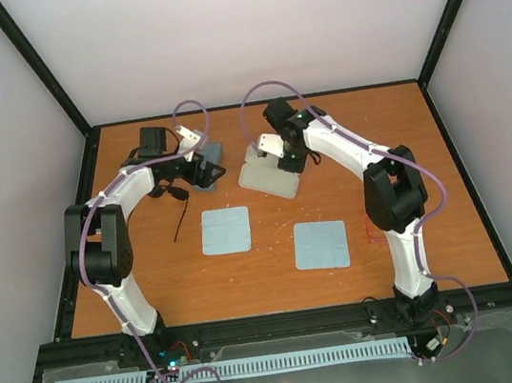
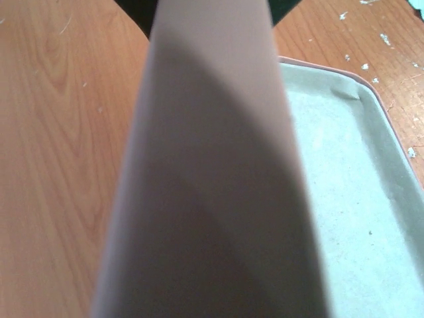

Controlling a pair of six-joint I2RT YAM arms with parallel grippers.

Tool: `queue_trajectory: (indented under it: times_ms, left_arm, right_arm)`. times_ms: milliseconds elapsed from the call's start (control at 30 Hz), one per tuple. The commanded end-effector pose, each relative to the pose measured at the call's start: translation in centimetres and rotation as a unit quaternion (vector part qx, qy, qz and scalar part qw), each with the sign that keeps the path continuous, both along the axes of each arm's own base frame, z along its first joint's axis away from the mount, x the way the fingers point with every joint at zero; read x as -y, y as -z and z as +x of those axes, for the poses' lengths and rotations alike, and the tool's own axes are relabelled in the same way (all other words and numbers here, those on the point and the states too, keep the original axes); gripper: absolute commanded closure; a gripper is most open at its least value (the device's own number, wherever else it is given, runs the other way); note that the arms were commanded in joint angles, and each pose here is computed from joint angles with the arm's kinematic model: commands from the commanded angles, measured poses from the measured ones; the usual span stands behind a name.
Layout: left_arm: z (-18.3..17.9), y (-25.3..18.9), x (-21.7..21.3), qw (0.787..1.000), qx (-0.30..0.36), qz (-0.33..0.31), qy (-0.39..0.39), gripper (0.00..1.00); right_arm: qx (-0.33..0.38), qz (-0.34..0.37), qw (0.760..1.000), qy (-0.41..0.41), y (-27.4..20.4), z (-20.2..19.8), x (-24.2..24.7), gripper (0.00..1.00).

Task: Organize the sunglasses
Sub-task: Place the sunglasses case at the center of the board.

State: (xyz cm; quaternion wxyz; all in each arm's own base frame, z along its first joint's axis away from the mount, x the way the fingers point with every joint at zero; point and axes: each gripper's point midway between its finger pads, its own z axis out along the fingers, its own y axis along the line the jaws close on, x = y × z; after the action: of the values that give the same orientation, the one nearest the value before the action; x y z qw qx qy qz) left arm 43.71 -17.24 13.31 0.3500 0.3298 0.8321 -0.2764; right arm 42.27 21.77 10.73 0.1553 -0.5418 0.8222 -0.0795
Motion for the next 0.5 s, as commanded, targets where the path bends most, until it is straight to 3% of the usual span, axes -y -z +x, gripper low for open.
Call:
queue_trajectory:
  times_ms: [0, 67, 233, 467]
  left_arm:
    - [-0.2, -2.6, -0.2, 0.999, 0.035, 0.002, 0.012, 0.00]
    - [-0.5, -2.3, -0.3, 0.999, 0.035, 0.006, 0.012, 0.00]
    - [-1.0, -1.8, -0.7, 0.999, 0.029, 0.016, 0.007, 0.01]
    - [-1.7, -1.4, -0.9, 1.000, 0.020, 0.020, 0.002, 0.01]
  right_arm:
    - [0.053, 0.043, 0.992, -0.106, -4.6, 2.3, -1.8, 0.97]
    - [0.010, 0.019, 0.991, -0.129, -2.6, 1.8, -1.3, 0.97]
    - [-0.003, -0.033, 0.986, -0.160, 0.6, 2.5, -0.1, 0.97]
    - [0.028, -0.097, 0.980, -0.170, 2.1, 5.6, 0.9, 0.97]
